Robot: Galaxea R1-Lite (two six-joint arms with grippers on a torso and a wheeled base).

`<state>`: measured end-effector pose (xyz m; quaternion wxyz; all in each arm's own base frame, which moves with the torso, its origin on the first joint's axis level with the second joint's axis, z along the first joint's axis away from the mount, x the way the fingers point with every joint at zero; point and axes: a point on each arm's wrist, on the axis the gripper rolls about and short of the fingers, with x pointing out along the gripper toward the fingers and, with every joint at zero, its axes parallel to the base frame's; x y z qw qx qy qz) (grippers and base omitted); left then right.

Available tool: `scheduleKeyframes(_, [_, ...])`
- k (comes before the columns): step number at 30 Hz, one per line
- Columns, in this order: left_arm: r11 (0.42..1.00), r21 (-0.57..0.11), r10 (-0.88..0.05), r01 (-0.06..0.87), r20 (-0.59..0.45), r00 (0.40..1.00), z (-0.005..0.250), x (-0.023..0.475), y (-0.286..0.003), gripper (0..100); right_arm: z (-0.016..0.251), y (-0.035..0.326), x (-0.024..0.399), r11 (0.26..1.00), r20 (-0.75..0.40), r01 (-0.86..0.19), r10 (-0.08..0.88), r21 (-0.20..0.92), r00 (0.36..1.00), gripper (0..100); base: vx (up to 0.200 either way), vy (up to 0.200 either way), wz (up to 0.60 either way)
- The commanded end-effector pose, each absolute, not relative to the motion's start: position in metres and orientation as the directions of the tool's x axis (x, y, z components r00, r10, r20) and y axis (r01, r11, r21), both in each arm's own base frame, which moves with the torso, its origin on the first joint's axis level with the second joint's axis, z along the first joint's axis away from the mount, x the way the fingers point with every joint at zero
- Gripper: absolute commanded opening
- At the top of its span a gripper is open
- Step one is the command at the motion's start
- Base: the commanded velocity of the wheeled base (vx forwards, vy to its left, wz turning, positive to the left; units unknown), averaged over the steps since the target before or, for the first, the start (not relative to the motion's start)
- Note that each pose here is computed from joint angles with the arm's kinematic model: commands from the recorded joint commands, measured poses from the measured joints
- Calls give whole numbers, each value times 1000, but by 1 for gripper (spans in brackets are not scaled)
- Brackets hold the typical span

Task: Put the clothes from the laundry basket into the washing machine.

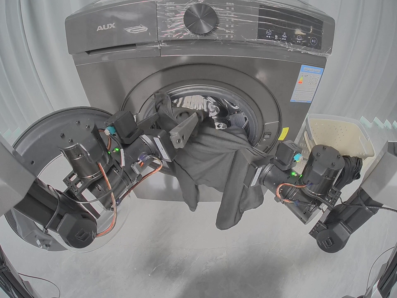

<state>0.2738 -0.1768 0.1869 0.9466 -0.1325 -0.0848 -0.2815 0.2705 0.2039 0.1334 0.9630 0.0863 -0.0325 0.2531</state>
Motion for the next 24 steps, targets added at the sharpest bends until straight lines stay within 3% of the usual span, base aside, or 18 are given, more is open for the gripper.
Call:
scheduleKeyframes(1, [818,-207,-506,537,186,842,174,272,-171,100,149,198,268,858,151,-490,470,155,870,0,0,0,0])
scheduleKeyframes(6, [827,-208,-513,522,103,852,150,268,-168,100,153,198,268,857,163,-492,469,155,868,0,0,0,0])
scheduleKeyframes(14, [826,-207,-510,525,125,851,132,273,-171,100,154,198,268,857,166,-492,468,154,868,0,0,0,0])
scheduleKeyframes(24, [824,-201,-533,530,44,845,112,260,-165,100,162,200,268,851,194,-502,472,156,860,0,0,0,0])
